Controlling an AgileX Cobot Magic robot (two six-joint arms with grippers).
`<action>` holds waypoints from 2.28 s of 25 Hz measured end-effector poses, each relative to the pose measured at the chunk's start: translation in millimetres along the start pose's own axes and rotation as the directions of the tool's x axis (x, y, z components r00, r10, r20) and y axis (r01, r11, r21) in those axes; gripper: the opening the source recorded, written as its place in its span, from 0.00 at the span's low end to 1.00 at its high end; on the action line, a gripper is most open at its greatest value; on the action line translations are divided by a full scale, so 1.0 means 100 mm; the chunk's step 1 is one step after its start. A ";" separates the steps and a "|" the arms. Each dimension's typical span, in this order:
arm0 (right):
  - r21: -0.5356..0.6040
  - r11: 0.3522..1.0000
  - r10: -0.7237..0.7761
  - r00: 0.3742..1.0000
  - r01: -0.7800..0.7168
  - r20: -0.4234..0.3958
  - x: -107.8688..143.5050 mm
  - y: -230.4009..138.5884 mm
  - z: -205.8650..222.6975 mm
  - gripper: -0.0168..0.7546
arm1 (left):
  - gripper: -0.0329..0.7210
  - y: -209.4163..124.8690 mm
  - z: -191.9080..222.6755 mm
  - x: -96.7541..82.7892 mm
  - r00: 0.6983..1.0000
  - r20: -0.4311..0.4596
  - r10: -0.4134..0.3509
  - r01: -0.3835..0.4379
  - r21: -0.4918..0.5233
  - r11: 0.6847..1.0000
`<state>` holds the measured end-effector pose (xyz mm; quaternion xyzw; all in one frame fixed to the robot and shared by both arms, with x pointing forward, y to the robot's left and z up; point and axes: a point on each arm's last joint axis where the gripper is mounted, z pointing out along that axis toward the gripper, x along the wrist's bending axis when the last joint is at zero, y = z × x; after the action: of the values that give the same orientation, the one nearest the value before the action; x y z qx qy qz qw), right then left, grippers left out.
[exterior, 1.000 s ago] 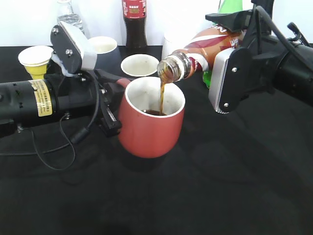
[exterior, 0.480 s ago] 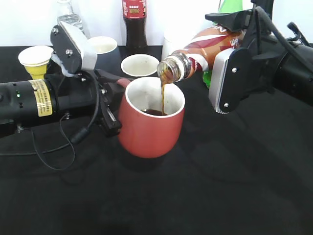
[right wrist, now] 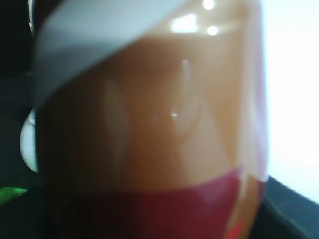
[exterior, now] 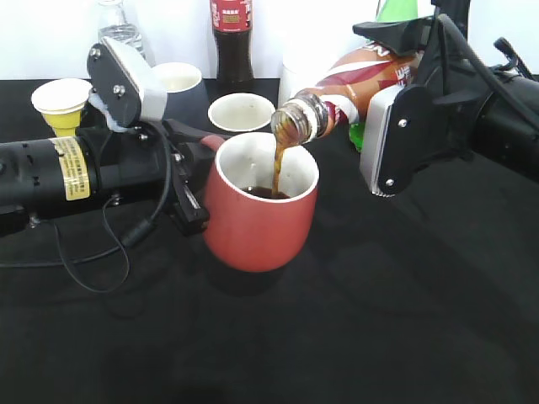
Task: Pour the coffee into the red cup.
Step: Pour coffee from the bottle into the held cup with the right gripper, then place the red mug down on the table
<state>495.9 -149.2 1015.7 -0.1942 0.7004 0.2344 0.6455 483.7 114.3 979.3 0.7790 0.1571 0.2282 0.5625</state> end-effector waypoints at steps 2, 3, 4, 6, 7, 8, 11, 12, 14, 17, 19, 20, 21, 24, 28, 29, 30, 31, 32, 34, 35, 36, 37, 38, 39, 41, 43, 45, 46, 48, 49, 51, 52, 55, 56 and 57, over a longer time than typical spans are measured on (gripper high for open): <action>0.000 1.000 -0.002 1.000 0.002 0.000 0.00 0.00 0.00 0.71 | 0.13 0.00 0.00 0.00 1.000 0.000 0.000 0.000 0.000 1.000; 0.000 1.000 -0.002 1.000 0.002 0.000 0.00 0.00 0.00 0.71 | 0.13 0.00 0.00 0.00 1.000 0.000 0.000 0.000 0.000 1.000; 0.000 1.000 -0.003 1.000 0.003 0.000 0.00 0.00 0.00 0.71 | 0.13 0.00 0.00 0.00 1.000 0.000 0.000 0.000 0.000 1.000; 0.000 1.000 -0.005 1.000 0.005 0.000 0.00 0.00 0.00 0.71 | 0.13 0.00 0.00 0.00 1.000 0.000 0.000 0.000 0.000 1.000; 0.000 1.000 -0.006 1.000 0.006 0.000 0.00 0.00 0.00 0.71 | 0.13 0.00 0.00 0.00 1.000 0.000 0.000 0.000 0.000 1.000; 0.000 1.000 -0.007 1.000 0.007 0.000 0.00 0.00 0.00 0.71 | 0.13 0.00 0.00 0.00 1.000 0.000 0.000 0.000 0.000 1.000; 0.000 1.000 -0.007 1.000 0.007 0.001 0.00 0.00 0.00 0.71 | 0.13 0.00 0.00 0.00 1.000 0.000 0.000 0.000 0.001 1.000; 0.000 1.000 -0.007 1.000 0.007 0.001 0.00 0.00 0.00 0.71 | 0.13 0.00 0.00 0.00 1.000 0.000 0.000 0.000 0.001 1.000; 0.000 1.000 -0.008 1.000 0.008 0.001 0.00 0.00 0.00 0.71 | 0.13 0.00 0.00 0.00 1.000 0.000 0.000 0.000 0.001 1.000; 0.000 1.000 0.015 1.000 -0.015 0.001 0.00 0.00 0.00 0.71 | 0.13 0.00 0.00 0.00 1.000 -0.001 0.000 0.000 0.003 1.000; 0.000 0.999 0.038 0.999 -0.038 0.001 0.00 0.00 0.00 0.71 | 0.13 0.00 0.00 0.00 1.000 -0.001 0.000 0.000 0.003 1.000; 0.000 0.998 0.061 0.998 -0.061 0.001 0.00 0.00 0.00 0.71 | 0.13 0.00 0.00 0.00 1.000 0.001 0.000 0.000 -0.005 1.000; 0.000 0.997 0.075 0.997 -0.075 0.001 0.00 0.00 0.00 0.71 | 0.13 0.02 0.00 0.00 1.000 0.005 0.000 0.000 -0.017 1.000; 0.000 0.993 0.121 0.993 -0.121 0.001 0.00 0.00 0.00 0.71 | 0.13 0.02 0.00 -0.01 1.000 0.007 -0.001 0.001 -0.025 1.000; -0.001 0.985 0.170 0.985 -0.170 0.002 0.00 0.00 0.00 0.71 | 0.13 0.02 0.00 -0.01 1.000 0.007 -0.001 0.001 -0.025 1.000; 0.000 0.982 0.191 0.982 -0.191 0.003 0.00 0.00 0.00 0.71 | 0.13 0.02 0.00 -0.01 1.000 0.007 -0.001 0.001 -0.025 1.000; -0.001 0.973 0.229 0.973 -0.229 0.004 0.00 0.00 0.00 0.71 | 0.13 0.02 0.00 -0.01 1.000 0.007 -0.001 0.001 -0.025 1.000; -0.007 0.958 0.286 0.958 -0.286 0.014 -0.01 0.00 0.00 0.71 | 0.13 0.02 0.00 -0.01 1.000 0.007 -0.001 0.001 -0.025 1.000; -0.013 0.935 0.356 0.934 -0.356 0.021 -0.02 0.00 0.00 0.71 | 0.13 0.02 0.00 -0.01 1.000 0.007 -0.001 0.001 -0.025 1.000; -0.017 0.857 0.515 0.857 -0.515 0.019 -0.02 0.00 0.00 0.71 | 0.13 0.02 0.00 -0.01 1.000 0.007 -0.001 0.001 -0.025 1.000; -0.019 0.811 0.585 0.811 -0.585 0.017 -0.02 0.00 0.00 0.71 | 0.13 0.02 0.00 -0.01 1.000 0.007 -0.001 0.001 -0.025 1.000; -0.020 0.744 0.668 0.744 -0.668 0.015 -0.02 0.00 0.00 0.71 | 0.13 0.02 0.00 -0.01 1.000 0.007 -0.001 0.001 -0.026 1.000; -0.021 0.687 0.727 0.687 -0.726 0.014 -0.02 0.00 0.00 0.71 | 0.13 0.02 0.00 -0.01 1.000 0.007 -0.001 0.001 -0.026 1.000; -0.022 0.636 0.771 0.636 -0.771 0.012 -0.02 0.00 0.00 0.71 | 0.13 0.02 0.00 0.00 1.000 0.005 -0.003 0.003 -0.027 1.000; -0.023 0.587 0.810 0.587 -0.809 0.011 -0.02 0.00 0.00 0.71 | 0.13 0.03 0.00 0.00 1.000 -0.003 -0.013 0.013 -0.029 0.999; -0.024 0.525 0.851 0.525 -0.851 0.010 -0.02 0.00 0.00 0.71 | 0.13 0.04 -0.01 0.06 0.997 -0.046 -0.058 0.056 -0.049 0.997; -0.024 0.460 0.888 0.460 -0.888 0.008 -0.02 0.00 0.00 0.71 | 0.13 0.01 -0.06 0.19 0.992 -0.094 -0.080 0.075 -0.062 0.995; -0.025 0.396 0.918 0.396 -0.918 0.006 -0.02 0.00 0.00 0.71 | 0.13 -0.01 -0.15 0.37 0.983 -0.154 -0.101 0.087 -0.093 0.992; -0.025 0.385 0.923 0.385 -0.923 0.006 -0.02 0.00 0.00 0.71 | 0.13 -0.02 -0.19 0.46 0.977 -0.182 -0.110 0.092 -0.109 0.990; -0.025 0.380 0.925 0.380 -0.925 0.006 -0.02 0.00 0.00 0.71 | 0.13 -0.05 -0.27 0.59 0.966 -0.230 -0.120 0.097 -0.111 0.989; -0.025 0.378 0.926 0.378 -0.925 0.007 -0.02 0.00 0.00 0.71 | 0.13 -0.06 -0.32 0.65 0.959 -0.254 -0.122 0.096 -0.114 0.989; -0.025 0.378 0.926 0.378 -0.926 0.007 -0.02 0.00 0.00 0.71 | 0.13 -0.02 -0.46 0.77 0.944 -0.308 -0.119 0.082 -0.131 0.988; -0.025 0.375 0.927 0.375 -0.927 0.007 -0.02 0.00 0.00 0.71 | 0.13 0.00 -0.53 0.82 0.936 -0.334 -0.115 0.072 -0.138 0.988; -0.025 0.359 0.933 0.359 -0.933 0.007 -0.02 0.00 0.00 0.71 | 0.13 0.08 -0.78 0.98 0.898 -0.430 -0.098 0.045 -0.130 0.990; -0.027 0.342 0.940 0.342 -0.939 0.007 -0.02 0.00 0.00 0.71 | 0.13 0.10 -0.87 1.03 0.882 -0.462 -0.094 0.042 -0.122 0.992; -0.027 0.327 0.945 0.327 -0.945 0.006 -0.03 0.00 0.00 0.71 | 0.13 0.11 -0.95 1.08 0.865 -0.494 -0.092 0.039 -0.116 0.992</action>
<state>496.0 -149.1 1018.2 0.2445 0.6742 0.5737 0.3955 524.2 241.5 1033.6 0.6582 0.3113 0.4099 0.5494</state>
